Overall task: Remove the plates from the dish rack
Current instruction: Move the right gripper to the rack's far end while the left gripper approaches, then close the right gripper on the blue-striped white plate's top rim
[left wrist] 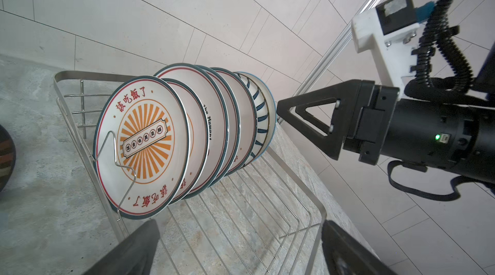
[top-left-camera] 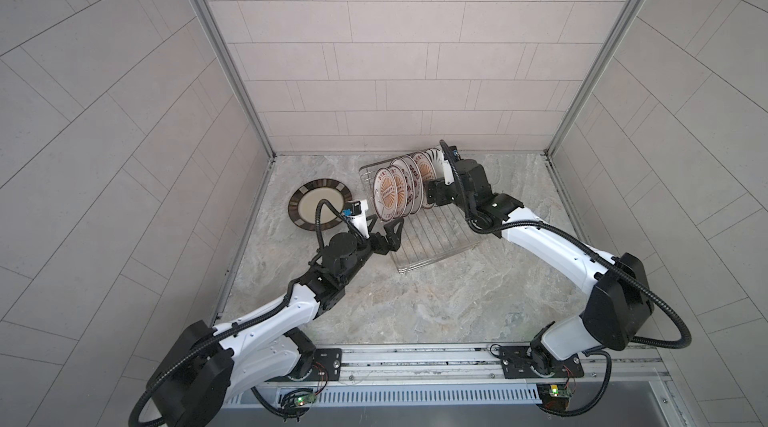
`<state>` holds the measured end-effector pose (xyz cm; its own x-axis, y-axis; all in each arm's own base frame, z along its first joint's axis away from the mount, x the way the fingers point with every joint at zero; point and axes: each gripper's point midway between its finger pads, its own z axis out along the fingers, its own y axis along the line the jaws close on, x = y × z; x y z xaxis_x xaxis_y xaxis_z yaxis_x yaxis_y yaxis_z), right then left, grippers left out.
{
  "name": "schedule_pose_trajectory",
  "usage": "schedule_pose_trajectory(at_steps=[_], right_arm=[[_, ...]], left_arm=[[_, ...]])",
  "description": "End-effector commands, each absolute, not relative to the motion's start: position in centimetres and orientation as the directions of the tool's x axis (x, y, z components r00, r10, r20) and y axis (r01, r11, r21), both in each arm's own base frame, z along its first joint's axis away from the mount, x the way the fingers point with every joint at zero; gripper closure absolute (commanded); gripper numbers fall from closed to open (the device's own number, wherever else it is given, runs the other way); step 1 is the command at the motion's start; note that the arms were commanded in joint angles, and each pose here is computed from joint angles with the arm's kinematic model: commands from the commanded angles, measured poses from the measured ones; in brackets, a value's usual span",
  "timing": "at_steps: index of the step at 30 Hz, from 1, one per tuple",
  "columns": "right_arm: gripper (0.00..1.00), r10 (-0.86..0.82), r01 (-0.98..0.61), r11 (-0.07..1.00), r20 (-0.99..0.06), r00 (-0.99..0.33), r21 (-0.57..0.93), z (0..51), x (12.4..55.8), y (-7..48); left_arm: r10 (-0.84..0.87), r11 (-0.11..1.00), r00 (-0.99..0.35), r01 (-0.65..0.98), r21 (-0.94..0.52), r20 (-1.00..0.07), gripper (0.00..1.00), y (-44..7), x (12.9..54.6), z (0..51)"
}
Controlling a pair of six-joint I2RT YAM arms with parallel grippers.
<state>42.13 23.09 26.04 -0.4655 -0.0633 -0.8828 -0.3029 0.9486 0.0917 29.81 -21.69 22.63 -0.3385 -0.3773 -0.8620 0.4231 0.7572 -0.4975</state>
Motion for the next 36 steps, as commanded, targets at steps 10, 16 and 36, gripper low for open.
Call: schedule_pose_trajectory(at_steps=[10, 16, 36], right_arm=[[0.29, -0.166, -0.192, 0.978, -0.845, -0.509, -0.077, 24.9, 44.2, 21.7], [0.38, -0.148, -0.166, 0.984, -0.846, -0.513, -0.071, 25.1, 44.6, 20.1], [0.59, -0.144, -0.293, 0.956, -0.847, -0.512, 0.015, 24.9, 44.2, 22.3]], left_arm=[[-0.391, 0.732, -0.305, 0.469, -0.494, -0.868, 0.00, -22.0, 29.4, 23.0], [-0.401, 0.718, -0.309, 0.478, -0.506, -0.862, 0.00, -22.3, 29.2, 23.0], [-0.386, 0.759, -0.279, 0.445, -0.475, -0.879, 0.00, -21.0, 28.8, 22.4]])
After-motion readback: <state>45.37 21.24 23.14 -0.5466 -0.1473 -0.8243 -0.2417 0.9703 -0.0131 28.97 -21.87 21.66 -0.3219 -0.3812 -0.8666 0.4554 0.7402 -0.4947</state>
